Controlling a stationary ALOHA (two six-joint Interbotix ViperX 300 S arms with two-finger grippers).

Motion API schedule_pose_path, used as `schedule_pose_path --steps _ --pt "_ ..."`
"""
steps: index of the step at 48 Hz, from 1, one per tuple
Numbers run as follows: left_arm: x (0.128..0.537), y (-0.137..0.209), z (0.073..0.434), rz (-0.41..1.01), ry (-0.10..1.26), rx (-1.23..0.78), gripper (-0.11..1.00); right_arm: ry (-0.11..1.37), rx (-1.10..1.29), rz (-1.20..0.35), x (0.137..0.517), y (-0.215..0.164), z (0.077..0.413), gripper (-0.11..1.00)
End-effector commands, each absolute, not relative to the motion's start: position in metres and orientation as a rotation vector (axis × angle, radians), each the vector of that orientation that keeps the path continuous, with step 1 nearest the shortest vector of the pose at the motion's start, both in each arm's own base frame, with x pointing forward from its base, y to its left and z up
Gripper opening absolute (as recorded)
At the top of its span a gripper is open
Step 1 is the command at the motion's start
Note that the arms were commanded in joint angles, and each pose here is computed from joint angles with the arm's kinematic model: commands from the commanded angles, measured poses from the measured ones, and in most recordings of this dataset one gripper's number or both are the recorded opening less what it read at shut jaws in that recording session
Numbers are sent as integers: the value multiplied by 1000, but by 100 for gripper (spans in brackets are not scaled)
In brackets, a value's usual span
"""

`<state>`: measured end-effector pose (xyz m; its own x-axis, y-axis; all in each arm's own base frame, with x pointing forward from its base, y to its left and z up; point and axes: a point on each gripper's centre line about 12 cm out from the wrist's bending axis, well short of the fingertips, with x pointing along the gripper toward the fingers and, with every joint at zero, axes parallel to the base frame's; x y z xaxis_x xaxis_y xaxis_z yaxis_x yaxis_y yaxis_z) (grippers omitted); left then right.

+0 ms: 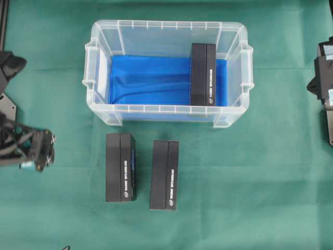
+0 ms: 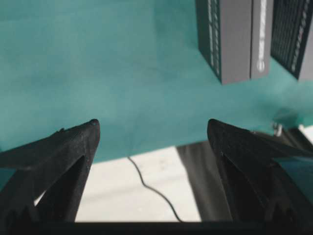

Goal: Take the box out of the case with the left arm.
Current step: 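Withdraw the left gripper to the left side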

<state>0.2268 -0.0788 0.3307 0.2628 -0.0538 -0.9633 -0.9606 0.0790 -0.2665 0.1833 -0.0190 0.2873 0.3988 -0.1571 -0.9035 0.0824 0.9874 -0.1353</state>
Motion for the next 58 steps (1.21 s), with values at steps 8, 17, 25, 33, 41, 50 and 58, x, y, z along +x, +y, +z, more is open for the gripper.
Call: schedule_pose_path --steps 8,17,25,33,41,50,58 --pt "217 -34 339 967 1015 -1305 89 1137 -71 -157 185 -20 291 3" --pt "209 8 339 1025 970 -1303 89 1137 -71 -157 185 -20 291 3" --pt "201 30 337 1054 1007 -1252 89 1137 -71 -157 185 -20 291 3" --pt "194 46 337 1099 1022 -1253 89 1138 -70 -158 185 -20 291 3" --pt "196 49 336 1104 1025 -1252 89 1137 -70 -157 185 -20 291 3" --pt "199 50 337 1102 1029 -1253 89 1138 -70 -158 185 -20 291 3" --pt "200 49 337 1098 1028 -1254 89 1137 -71 -157 185 -20 291 3"
